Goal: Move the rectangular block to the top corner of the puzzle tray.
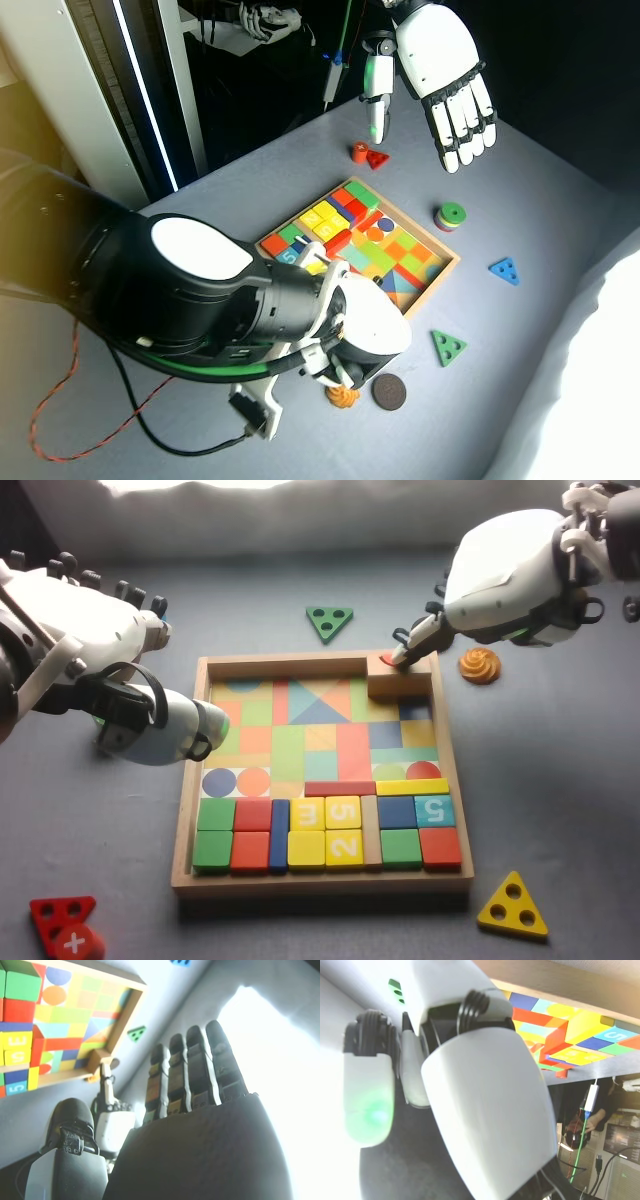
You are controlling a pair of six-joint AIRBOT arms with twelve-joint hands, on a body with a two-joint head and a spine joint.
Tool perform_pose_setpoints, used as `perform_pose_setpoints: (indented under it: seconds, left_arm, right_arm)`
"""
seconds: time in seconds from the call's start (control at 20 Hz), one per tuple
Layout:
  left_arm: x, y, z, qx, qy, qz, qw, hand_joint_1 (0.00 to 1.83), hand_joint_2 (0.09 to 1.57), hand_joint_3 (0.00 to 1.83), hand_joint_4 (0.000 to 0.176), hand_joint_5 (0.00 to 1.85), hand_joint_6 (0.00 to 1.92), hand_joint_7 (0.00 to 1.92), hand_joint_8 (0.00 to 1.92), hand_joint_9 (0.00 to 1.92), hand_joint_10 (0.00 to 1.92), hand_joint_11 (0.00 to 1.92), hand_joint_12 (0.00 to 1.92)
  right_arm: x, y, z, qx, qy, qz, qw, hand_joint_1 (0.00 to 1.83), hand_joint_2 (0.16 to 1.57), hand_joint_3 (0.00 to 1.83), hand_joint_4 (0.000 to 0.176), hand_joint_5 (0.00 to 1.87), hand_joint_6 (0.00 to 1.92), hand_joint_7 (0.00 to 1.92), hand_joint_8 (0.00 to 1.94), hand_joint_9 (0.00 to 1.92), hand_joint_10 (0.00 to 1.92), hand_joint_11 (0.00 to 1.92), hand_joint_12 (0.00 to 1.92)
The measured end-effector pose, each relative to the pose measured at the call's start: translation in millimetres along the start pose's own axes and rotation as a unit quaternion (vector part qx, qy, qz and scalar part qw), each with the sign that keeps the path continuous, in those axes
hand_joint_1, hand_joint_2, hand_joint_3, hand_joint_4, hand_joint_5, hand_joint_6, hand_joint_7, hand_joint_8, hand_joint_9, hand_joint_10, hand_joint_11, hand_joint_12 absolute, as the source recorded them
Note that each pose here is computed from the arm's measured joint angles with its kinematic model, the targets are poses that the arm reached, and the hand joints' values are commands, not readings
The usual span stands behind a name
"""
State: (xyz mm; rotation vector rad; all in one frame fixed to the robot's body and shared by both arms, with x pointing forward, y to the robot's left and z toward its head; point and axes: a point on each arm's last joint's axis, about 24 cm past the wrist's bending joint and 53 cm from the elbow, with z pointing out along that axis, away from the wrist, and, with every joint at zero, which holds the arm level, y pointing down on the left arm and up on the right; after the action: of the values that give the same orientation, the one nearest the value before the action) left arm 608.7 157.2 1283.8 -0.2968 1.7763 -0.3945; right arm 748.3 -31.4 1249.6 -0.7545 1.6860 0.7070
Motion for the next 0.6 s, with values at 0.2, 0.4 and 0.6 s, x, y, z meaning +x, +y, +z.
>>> perform_pose_setpoints:
  seconds: [0.2, 0.4, 0.6]
  left_arm:
    - [0.1, -0.4, 0, 0.001, 0.0, 0.0, 1.0, 0.0, 1.21, 0.0, 0.0, 0.17, 0.0, 0.19, 0.0, 0.16, 0.0, 0.01, 0.22]
    - [0.0, -0.3, 0, 0.001, 0.0, 0.0, 1.0, 0.0, 1.21, 0.0, 0.0, 0.16, 0.0, 0.17, 0.0, 0.14, 0.0, 0.0, 0.21]
    - [0.0, -0.2, 0, 0.0, 0.0, 0.0, 1.0, 0.0, 1.21, 0.0, 0.0, 0.18, 0.0, 0.2, 0.0, 0.16, 0.0, 0.0, 0.25]
  right_arm:
    - [2, -1.8, -1, 0.002, 0.002, 0.0, 1.0, 1.78, 1.01, 0.37, 0.0, 0.44, 0.03, 1.47, 1.94, 1.72, 1.92, 1.9, 1.92]
    - [0, 2.1, 2, -0.002, 0.001, -0.001, 1.0, 1.76, 1.03, 0.37, 0.0, 0.42, 0.02, 1.39, 1.94, 1.69, 1.92, 1.88, 1.92]
    - [-10, 9.5, 6, -0.009, -0.006, -0.015, 0.9998, 1.76, 1.03, 0.36, 0.0, 0.43, 0.01, 1.41, 1.94, 1.71, 1.92, 1.89, 1.92]
